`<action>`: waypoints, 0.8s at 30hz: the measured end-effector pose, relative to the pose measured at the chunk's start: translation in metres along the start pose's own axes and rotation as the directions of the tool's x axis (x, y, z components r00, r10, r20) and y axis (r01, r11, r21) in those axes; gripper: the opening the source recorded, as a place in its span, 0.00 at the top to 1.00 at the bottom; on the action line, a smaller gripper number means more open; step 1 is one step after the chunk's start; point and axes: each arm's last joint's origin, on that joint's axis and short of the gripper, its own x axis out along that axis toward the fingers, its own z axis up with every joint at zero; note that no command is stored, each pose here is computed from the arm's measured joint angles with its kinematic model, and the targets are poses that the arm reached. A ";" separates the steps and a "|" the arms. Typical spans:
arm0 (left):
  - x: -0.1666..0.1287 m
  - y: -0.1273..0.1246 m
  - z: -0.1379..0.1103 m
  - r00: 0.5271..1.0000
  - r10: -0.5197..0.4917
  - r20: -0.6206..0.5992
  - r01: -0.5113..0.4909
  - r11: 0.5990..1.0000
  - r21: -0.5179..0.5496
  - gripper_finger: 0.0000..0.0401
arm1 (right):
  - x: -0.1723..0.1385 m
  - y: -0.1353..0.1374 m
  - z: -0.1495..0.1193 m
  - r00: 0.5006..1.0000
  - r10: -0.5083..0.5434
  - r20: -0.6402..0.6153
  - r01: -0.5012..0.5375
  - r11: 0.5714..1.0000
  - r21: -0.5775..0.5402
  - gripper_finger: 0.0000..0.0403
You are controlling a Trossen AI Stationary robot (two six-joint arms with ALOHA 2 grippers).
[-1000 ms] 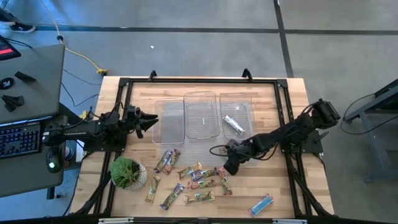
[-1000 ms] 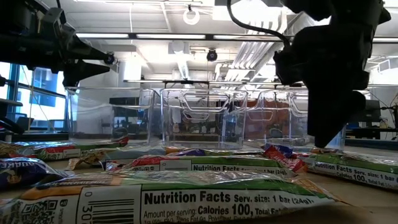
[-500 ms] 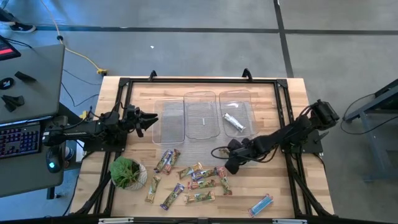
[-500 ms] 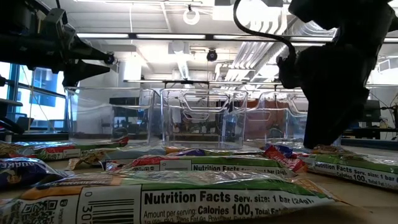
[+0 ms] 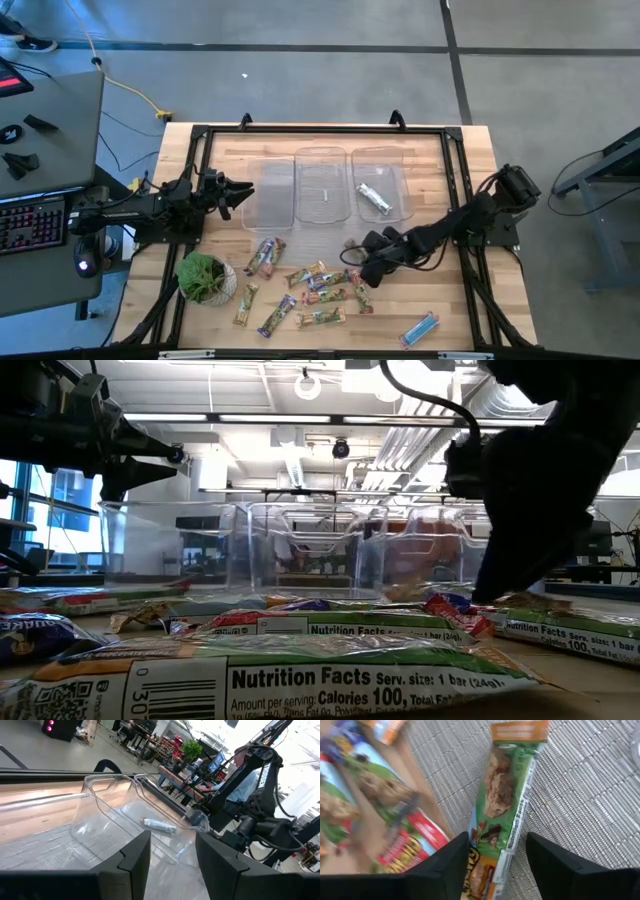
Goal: Pick and place Granola Bars by type
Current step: Put the orange granola bar into the right transparent bin
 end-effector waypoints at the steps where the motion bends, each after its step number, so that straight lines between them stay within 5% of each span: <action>1: 0.000 0.000 0.000 1.000 0.000 0.000 0.000 1.000 0.000 0.63 | 0.000 0.001 0.001 1.000 0.014 0.005 -0.014 1.000 -0.002 0.56; 14: 0.000 0.000 0.000 1.000 0.002 0.001 -0.002 1.000 0.000 0.63 | -0.001 0.006 0.001 0.993 0.104 -0.051 -0.104 0.995 -0.007 0.93; 24: 0.000 0.000 0.000 1.000 0.008 0.005 -0.008 1.000 0.000 0.63 | -0.043 0.012 0.021 0.997 0.069 -0.022 -0.071 0.993 -0.099 0.94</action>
